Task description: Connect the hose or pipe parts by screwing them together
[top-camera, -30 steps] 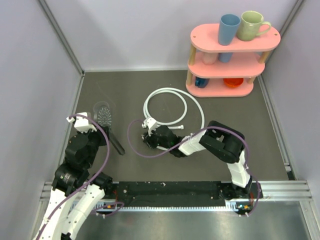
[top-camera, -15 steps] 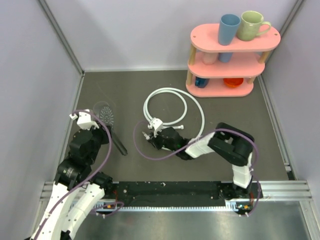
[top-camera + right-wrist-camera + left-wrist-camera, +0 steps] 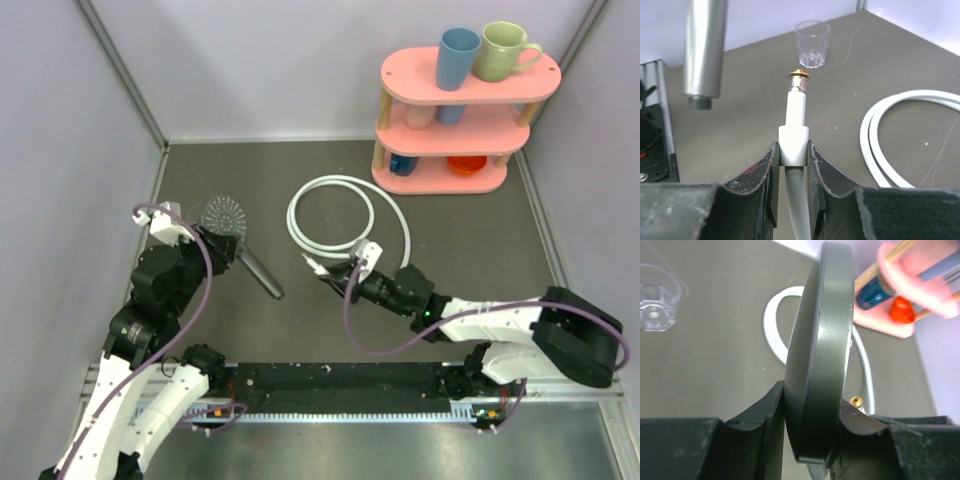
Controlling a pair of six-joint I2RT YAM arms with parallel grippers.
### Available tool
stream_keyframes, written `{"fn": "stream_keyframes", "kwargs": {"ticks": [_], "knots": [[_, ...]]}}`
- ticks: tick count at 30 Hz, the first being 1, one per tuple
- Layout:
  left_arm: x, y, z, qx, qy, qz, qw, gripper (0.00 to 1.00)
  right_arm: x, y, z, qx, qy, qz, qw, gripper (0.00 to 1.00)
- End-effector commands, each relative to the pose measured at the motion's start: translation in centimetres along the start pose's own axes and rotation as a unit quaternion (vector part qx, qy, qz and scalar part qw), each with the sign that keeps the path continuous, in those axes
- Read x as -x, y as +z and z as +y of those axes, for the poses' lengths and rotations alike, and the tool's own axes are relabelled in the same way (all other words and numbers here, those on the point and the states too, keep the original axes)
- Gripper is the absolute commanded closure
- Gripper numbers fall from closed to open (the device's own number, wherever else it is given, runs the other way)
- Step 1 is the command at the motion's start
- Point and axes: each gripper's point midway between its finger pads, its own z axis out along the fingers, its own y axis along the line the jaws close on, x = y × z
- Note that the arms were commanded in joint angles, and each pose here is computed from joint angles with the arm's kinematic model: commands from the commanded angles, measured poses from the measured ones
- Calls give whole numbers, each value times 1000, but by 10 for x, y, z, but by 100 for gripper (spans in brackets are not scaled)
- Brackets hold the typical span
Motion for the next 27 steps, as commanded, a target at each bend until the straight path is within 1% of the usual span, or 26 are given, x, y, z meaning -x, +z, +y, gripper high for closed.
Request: {"fn": "stream_keyframes", "kwargs": {"ticks": [1, 3, 4, 5, 7, 8, 10, 11, 13, 14, 16, 18, 19, 21, 22, 24, 27], "knots": [[51, -16, -61, -121, -90, -66, 986, 100, 48, -24, 29, 71, -18, -89, 993, 100], [52, -20, -71, -146, -126, -61, 979, 100, 51, -31, 28, 70, -18, -85, 994, 100], [51, -22, -77, -159, -135, -52, 977, 100, 64, -36, 26, 63, -24, -94, 993, 100], [54, -24, -81, -167, -153, -51, 973, 100, 52, -38, 21, 53, -38, -61, 996, 100], [56, -25, -82, -169, -168, -55, 970, 100, 68, -46, 20, 51, -48, -80, 994, 100], [62, -28, -86, -180, -179, -67, 965, 100, 71, -48, 20, 51, -53, -85, 994, 100], [58, -25, -90, -194, -189, -60, 961, 100, 76, -53, 20, 51, -58, -95, 992, 100], [67, -30, -103, -231, -191, -72, 951, 100, 82, -56, 19, 49, -64, -100, 992, 100], [59, -28, -115, -267, -188, -49, 944, 100, 85, -55, 21, 53, -67, -90, 992, 100], [57, -26, -118, -272, -200, -40, 940, 100, 90, -56, 23, 58, -68, -96, 991, 100], [58, -26, -123, -290, -206, -44, 933, 100, 95, -58, 25, 63, -64, -105, 990, 100], [62, -30, -130, -312, -196, -46, 929, 100, 94, -59, 26, 66, -56, -107, 990, 100], [61, -29, -130, -309, -192, -42, 930, 100, 92, -59, 25, 63, -56, -104, 991, 100], [67, -29, -128, -294, -179, -54, 937, 100, 90, -61, 22, 56, -54, -102, 992, 100], [64, -24, -120, -272, -178, -51, 944, 100, 90, -62, 23, 56, -51, -104, 992, 100], [70, -20, -109, -243, -173, -78, 951, 100, 90, -65, 23, 57, -46, -110, 991, 100], [71, -13, -102, -223, -164, -90, 957, 100, 84, -63, 21, 53, -46, -98, 993, 100]]}}
